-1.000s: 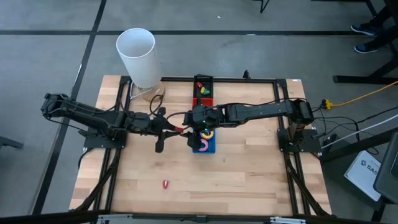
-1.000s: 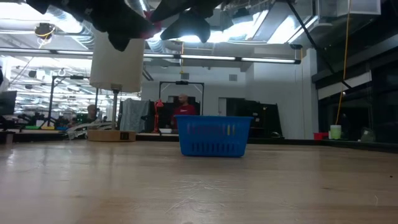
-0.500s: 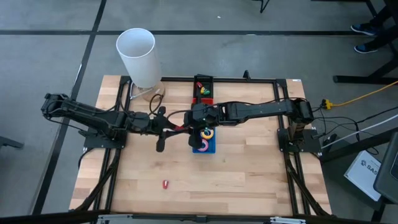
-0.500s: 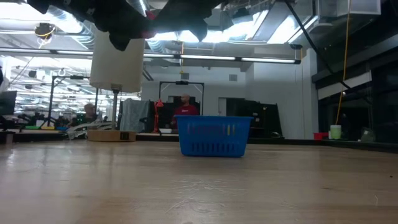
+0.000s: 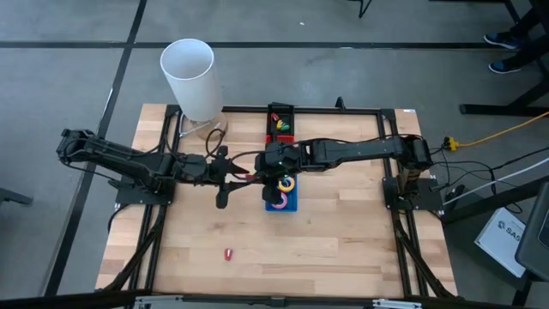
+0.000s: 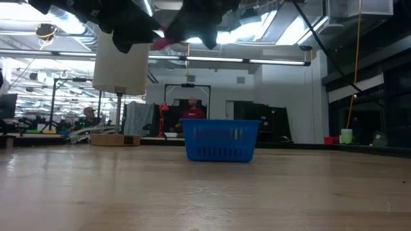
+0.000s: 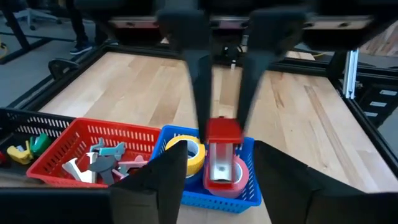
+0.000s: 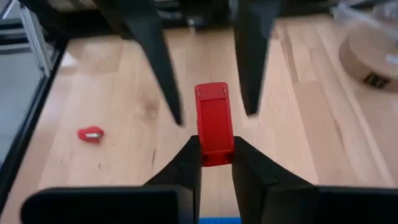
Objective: Pick and place Stapler, Stapler remover, tape
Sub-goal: Put the left red stapler into the black bin
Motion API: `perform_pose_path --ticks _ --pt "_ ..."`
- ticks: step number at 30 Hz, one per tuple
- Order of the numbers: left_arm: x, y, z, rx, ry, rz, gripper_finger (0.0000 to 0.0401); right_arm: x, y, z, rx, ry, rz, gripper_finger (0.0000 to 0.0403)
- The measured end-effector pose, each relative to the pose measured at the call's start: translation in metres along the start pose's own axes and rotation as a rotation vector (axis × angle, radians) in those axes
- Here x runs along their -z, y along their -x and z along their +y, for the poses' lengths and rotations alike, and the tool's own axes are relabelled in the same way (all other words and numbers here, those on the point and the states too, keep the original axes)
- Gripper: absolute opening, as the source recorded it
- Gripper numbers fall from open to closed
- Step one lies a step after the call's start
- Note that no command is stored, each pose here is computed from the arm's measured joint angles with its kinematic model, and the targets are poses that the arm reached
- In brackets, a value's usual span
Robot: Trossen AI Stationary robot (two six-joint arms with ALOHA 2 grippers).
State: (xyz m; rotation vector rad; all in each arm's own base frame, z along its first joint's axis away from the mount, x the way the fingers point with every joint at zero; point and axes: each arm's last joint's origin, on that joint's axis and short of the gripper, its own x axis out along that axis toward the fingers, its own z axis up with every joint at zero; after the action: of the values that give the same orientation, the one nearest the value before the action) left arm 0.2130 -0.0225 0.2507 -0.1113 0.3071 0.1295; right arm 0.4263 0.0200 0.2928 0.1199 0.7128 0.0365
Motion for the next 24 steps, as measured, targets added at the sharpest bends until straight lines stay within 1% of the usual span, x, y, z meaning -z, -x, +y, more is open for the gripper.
perform_pose_path --ticks 4,8,12,17,21,24 --pt "-0.003 0.002 0.002 -0.006 0.015 -0.019 0.0201 0.005 0.001 -0.010 0.021 -0.034 0.061 0.0058" --pt "-0.005 0.008 0.004 -0.007 0.017 -0.027 0.0217 0.011 0.002 -0.026 0.056 -0.069 0.129 0.0058" --pt "-0.005 0.013 0.005 -0.004 0.008 -0.020 0.0221 0.013 0.005 -0.049 0.099 -0.110 0.167 0.0058" --pt "-0.003 0.014 0.004 0.050 0.003 0.012 0.0221 0.014 0.010 -0.078 0.150 -0.162 0.173 0.0058" --pt "0.000 0.014 0.003 0.091 0.000 0.044 0.0221 0.015 0.014 -0.099 0.236 -0.194 0.178 0.0058" --pt "0.002 0.015 0.002 0.098 0.005 0.066 0.0221 0.016 0.017 -0.111 0.284 -0.220 0.178 0.0058"
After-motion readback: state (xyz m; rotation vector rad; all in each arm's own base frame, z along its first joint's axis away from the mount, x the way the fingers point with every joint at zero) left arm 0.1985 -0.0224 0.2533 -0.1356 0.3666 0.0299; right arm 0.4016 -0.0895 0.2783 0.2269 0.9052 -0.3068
